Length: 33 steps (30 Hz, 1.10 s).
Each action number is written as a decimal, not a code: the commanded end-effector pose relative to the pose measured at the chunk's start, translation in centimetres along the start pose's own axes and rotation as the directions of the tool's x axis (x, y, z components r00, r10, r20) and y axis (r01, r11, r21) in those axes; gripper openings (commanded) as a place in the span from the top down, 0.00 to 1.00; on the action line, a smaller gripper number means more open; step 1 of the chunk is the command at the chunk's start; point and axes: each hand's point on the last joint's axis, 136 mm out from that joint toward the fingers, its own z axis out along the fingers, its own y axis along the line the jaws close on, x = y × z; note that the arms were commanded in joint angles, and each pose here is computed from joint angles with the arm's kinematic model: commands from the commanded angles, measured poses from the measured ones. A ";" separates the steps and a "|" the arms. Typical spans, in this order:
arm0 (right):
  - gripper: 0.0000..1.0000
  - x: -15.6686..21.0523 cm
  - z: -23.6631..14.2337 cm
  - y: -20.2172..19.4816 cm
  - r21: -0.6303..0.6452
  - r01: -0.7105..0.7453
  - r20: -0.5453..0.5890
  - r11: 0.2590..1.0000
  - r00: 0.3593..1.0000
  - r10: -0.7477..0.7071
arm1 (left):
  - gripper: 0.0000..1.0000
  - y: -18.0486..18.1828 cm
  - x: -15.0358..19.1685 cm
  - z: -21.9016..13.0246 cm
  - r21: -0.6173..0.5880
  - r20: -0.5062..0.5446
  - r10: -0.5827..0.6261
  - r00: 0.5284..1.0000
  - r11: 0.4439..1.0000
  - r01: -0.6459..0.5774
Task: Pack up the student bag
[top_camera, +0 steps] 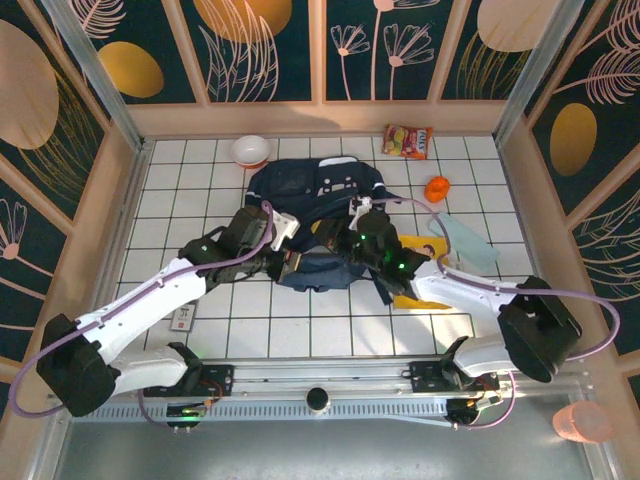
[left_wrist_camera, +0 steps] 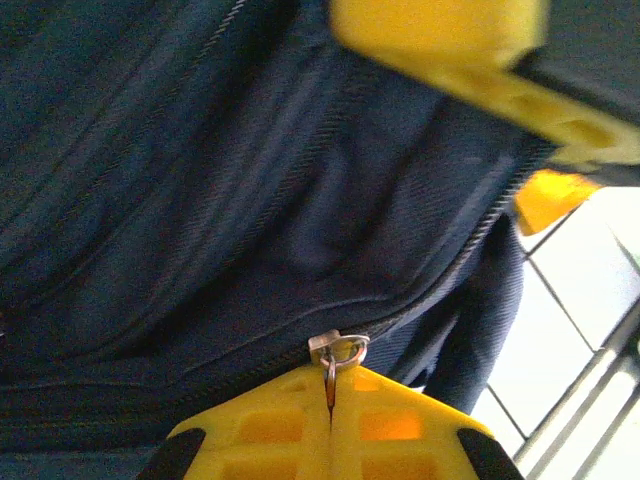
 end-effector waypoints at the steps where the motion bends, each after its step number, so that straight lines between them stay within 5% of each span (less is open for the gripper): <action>1: 1.00 -1.7 -2.1 2.5 -0.056 0.139 -0.014 0.989 0.990 -0.140 | 1.00 3.2 -1.2 -1.2 -0.146 0.026 0.003 1.000 0.989 0.001; 8: 1.00 -1.6 -3.7 2.9 -0.105 0.203 -0.079 0.974 0.974 -0.212 | 1.00 3.5 -2.0 -1.3 -0.131 0.080 -0.024 0.997 0.991 0.035; 13: 1.00 -2.4 -4.5 3.9 -0.163 0.210 -0.059 0.964 0.973 -0.222 | 1.00 5.0 -1.4 -1.0 -0.207 0.055 0.064 0.996 0.977 -0.052; 16: 1.00 -4.3 -5.1 4.0 -0.180 0.184 -0.007 0.966 0.982 -0.189 | 1.00 -0.1 -1.4 -0.9 0.084 0.087 0.066 0.994 0.994 -0.073; 21: 1.00 -4.7 -3.1 4.0 -0.175 0.140 -0.029 0.974 0.989 -0.148 | 1.00 -4.9 -3.6 -2.1 0.421 0.174 -0.199 0.964 0.900 0.110; 26: 0.86 -3.9 -1.5 3.2 -0.138 0.182 -0.042 0.974 0.981 -0.189 | 1.00 -5.4 -5.9 -3.2 0.487 0.188 -0.372 0.909 0.839 0.243; 30: 0.60 -3.5 -1.2 2.4 -0.114 0.189 -0.059 0.975 0.979 -0.197 | 1.00 -5.8 -5.6 -2.9 0.544 0.113 -0.477 0.872 0.764 0.347; 33: 0.52 -2.5 -1.2 2.4 -0.114 0.139 -0.063 0.984 0.987 -0.146 | 1.00 -5.2 -5.4 -2.3 0.548 0.091 -0.535 0.840 0.732 0.406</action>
